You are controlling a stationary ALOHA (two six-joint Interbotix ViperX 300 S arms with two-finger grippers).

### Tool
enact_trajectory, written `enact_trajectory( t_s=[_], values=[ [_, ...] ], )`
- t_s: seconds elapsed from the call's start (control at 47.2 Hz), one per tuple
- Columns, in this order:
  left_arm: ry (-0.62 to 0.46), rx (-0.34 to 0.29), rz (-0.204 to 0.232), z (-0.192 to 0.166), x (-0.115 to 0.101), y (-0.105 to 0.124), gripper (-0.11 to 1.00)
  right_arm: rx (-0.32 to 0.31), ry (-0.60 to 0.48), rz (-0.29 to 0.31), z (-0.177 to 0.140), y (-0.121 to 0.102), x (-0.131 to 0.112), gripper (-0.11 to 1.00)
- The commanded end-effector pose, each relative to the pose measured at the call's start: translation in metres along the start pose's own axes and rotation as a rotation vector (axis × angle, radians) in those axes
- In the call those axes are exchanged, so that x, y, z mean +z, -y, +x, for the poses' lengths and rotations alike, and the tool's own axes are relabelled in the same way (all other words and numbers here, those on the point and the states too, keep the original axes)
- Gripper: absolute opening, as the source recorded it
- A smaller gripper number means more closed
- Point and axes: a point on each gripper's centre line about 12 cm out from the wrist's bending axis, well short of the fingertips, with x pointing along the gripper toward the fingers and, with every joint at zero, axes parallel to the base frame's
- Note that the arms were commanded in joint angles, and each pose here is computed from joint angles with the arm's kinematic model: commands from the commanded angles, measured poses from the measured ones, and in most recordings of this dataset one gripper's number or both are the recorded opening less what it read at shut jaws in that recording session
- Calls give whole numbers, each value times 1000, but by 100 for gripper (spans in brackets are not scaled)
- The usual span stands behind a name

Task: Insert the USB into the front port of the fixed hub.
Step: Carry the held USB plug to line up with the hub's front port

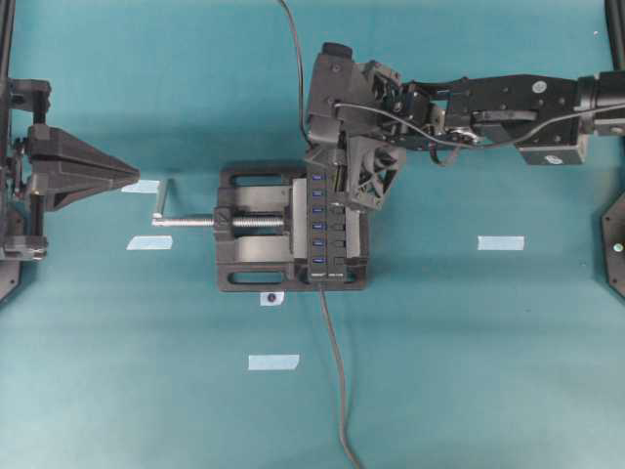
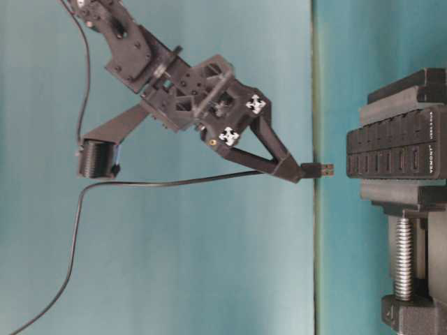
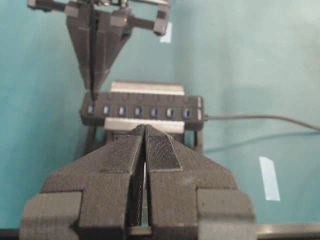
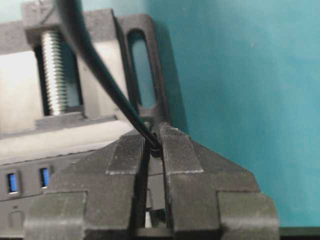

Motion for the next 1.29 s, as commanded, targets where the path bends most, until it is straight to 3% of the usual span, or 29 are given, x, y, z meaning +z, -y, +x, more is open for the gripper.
enact_trajectory(
  t_s=[0.0,0.276,0.785,1.272],
  values=[
    [14,2,-1,0,4,0,0,3,62,7,-16,-2,18,3],
    [17,0,-3,0,4,0,0,10,48,10,-17,-5,17,3],
    [12,1,-4,0,2,0,0,31,55,102,-37,-15,20,3],
    [14,0,-12,0,3,0,0,81,91,150,-43,-40,19,3]
  ],
)
